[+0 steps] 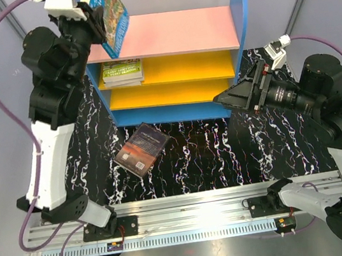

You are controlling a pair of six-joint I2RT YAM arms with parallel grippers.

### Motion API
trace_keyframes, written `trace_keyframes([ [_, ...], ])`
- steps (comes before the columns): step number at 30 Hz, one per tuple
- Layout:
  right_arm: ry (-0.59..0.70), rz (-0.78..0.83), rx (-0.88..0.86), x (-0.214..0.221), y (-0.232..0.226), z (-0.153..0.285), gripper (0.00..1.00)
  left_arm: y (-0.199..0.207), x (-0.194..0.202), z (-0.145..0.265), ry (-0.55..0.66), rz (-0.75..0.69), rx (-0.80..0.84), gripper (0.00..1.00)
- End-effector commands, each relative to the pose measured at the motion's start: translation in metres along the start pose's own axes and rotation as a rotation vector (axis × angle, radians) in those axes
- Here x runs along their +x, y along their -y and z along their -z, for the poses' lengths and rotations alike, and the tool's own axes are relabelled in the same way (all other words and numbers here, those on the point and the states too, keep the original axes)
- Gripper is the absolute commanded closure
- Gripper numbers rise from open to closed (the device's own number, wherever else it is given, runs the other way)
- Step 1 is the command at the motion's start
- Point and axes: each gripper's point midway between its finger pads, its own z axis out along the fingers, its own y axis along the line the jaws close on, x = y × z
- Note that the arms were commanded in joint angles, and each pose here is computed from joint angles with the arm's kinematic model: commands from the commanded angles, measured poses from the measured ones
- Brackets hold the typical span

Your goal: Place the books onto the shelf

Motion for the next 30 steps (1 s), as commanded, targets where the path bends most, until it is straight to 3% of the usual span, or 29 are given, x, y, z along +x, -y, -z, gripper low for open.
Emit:
trace_keyframes([
  [1,0.001,-0.018,0.043,0.002,0.012,-0.002,0.0,-0.043,-0.062,-0.015,0.24,-0.185,-0.213,1.0],
  [4,-0.003,-0.026,0.059,0.003,0.015,-0.004,0.0,-0.06,-0.056,-0.03,0.248,-0.253,-0.284,1.0],
  [12,-0.012,-0.015,0.108,0.002,0.025,-0.006,0.0,-0.104,-0.012,-0.052,0.148,-0.264,-0.381,1.0],
  [15,-0.019,-0.012,0.126,0.001,0.029,-0.009,0.0,-0.121,-0.005,-0.051,0.134,-0.245,-0.416,0.95],
  [18,-0.025,-0.01,0.133,0.0,0.031,-0.012,0.0,-0.136,-0.005,-0.051,0.14,-0.221,-0.429,0.82],
  [20,-0.033,-0.011,0.139,0.001,0.034,-0.014,0.0,-0.136,-0.007,-0.05,0.15,-0.21,-0.419,0.6],
  [24,-0.042,-0.01,0.142,0.001,0.037,-0.017,0.0,-0.14,-0.007,-0.05,0.156,-0.211,-0.421,0.46],
  [26,-0.046,-0.012,0.144,0.002,0.039,-0.018,0.0,-0.141,-0.007,-0.049,0.155,-0.209,-0.424,0.32],
  [30,-0.053,-0.014,0.145,0.004,0.041,-0.019,0.0,-0.141,-0.008,-0.048,0.156,-0.206,-0.425,0.22],
])
